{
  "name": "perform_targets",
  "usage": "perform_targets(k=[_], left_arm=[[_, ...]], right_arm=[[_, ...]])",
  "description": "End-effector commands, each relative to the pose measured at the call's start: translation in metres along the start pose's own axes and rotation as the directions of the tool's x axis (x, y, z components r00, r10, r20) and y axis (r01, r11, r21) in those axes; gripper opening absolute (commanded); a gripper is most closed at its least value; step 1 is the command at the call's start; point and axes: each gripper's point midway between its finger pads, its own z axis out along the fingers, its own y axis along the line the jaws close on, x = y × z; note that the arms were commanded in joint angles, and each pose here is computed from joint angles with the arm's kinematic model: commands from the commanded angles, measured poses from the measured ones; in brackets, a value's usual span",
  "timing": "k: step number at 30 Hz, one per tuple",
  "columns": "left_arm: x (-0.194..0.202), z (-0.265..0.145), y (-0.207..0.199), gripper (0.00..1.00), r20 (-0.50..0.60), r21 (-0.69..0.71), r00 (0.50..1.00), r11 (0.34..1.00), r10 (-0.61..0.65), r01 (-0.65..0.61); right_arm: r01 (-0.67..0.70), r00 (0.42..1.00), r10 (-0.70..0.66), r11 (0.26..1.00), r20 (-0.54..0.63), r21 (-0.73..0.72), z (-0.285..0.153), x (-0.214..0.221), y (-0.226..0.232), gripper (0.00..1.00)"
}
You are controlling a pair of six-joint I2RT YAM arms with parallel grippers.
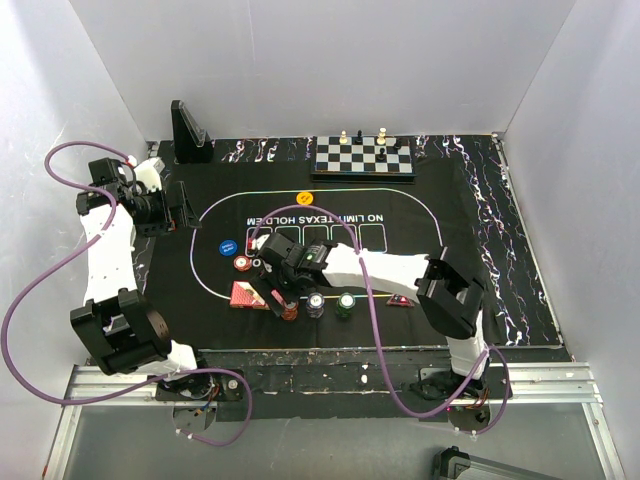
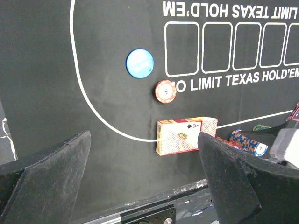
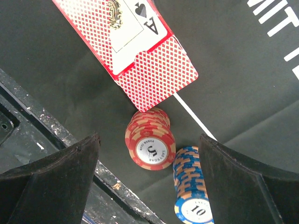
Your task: Distribute texas hold em gaming equipment
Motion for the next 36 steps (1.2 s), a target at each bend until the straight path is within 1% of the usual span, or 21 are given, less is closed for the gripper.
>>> perform_targets(k=[1,10,14,18,20,22,25,29,32,36], left_arm=[[-0.014,-0.02,-0.009,1.0,0.061,-0.002,0.998,1.0,0.029,-0.029],[-0.015,-0.02,-0.008,1.0,0.063,-0.004,0.997,0.999,0.034,-0.034],[-0.015,-0.019,-0.008,1.0,0.065,-0.005,0.997,0.999,0.033,-0.033],[-0.013,-0.018,-0.009,1.0,0.063,0.0,0.997,0.999,0.033,-0.033],[-0.013,-0.019,-0.009,1.0,0.066,-0.002,0.997,0.999,0.034,-0.034],[-0.013,-0.018,-0.009,1.0,0.065,0.002,0.997,0.999,0.034,-0.034],[-0.01,-0.017,-0.009,1.0,0.059,0.004,0.998,0.999,0.033,-0.033],[-0.01,-0.016,-0.01,1.0,0.06,0.008,0.998,0.999,0.032,-0.032],[-0.009,-0.016,-0.011,1.0,0.059,0.015,0.998,0.999,0.031,-0.032],[-0.008,-0.014,-0.011,1.0,0.056,0.018,0.998,0.999,0.032,-0.033]], right_arm=[[-0.002,1.0,0.002,1.0,-0.011,-0.021,0.015,0.002,0.008,0.92],[-0.003,1.0,0.002,1.0,-0.03,-0.005,0.02,0.006,0.005,0.75],[-0.01,1.0,0.01,1.0,-0.021,0.001,0.019,0.005,0.004,0.66],[-0.012,1.0,0.012,1.0,-0.008,-0.002,0.015,0.002,0.005,0.62],[-0.009,1.0,0.009,1.0,-0.003,-0.002,0.013,0.001,0.007,0.54],[-0.009,1.0,0.009,1.0,0.001,0.0,0.012,0.0,0.006,0.49],[-0.006,1.0,0.006,1.0,0.01,0.0,0.007,-0.003,0.008,0.46],[-0.003,1.0,0.002,1.0,0.026,0.003,-0.001,-0.008,0.01,0.36],[0.002,0.999,-0.002,1.0,0.043,0.004,-0.009,-0.013,0.01,0.33],[0.009,0.997,-0.009,1.0,0.082,-0.008,-0.027,-0.028,0.014,0.33]])
